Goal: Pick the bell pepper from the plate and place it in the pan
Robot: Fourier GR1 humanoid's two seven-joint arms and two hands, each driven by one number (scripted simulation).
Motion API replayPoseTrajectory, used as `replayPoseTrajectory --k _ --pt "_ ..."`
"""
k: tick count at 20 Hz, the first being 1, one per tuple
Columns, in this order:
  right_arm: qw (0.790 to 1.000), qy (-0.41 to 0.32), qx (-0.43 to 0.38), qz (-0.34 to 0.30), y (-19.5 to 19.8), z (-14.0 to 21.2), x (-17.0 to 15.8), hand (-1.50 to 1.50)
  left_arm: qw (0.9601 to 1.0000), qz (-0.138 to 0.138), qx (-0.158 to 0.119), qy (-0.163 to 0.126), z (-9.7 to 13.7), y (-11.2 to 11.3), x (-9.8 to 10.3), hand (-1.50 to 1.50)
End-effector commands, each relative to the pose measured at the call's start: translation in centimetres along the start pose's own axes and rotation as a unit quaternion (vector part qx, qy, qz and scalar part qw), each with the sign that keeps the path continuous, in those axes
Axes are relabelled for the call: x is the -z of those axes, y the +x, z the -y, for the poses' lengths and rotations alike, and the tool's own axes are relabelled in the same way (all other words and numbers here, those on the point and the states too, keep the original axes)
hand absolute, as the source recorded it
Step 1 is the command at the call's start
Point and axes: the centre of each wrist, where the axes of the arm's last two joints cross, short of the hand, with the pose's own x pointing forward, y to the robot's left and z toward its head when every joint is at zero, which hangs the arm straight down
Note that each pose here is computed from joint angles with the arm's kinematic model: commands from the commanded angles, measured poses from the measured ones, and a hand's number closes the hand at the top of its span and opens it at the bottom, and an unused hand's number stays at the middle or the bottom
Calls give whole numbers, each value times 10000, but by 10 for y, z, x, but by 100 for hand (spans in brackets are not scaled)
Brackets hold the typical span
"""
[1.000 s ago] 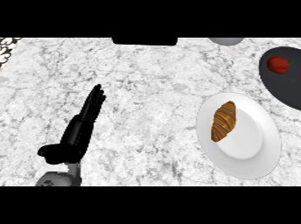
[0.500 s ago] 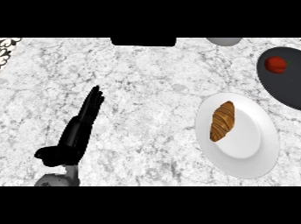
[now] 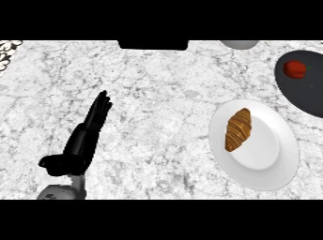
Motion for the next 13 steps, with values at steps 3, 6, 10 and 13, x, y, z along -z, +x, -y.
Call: replayPoseTrajectory --k 3,6,10,13 --pt "9988 320 181 313 1 13 -10 -150 10000 -40 -7 5 2 -4 -7 0" --pt "9988 352 83 333 -2 11 -11 -150 10000 -21 63 -32 -3 5 0 0" --pt "9983 257 -149 500 3 13 -7 -150 10000 -43 -27 -38 0 -2 -5 0" --pt "9972 268 -377 583 -6 13 -20 -150 10000 -56 4 82 8 -8 -6 0"
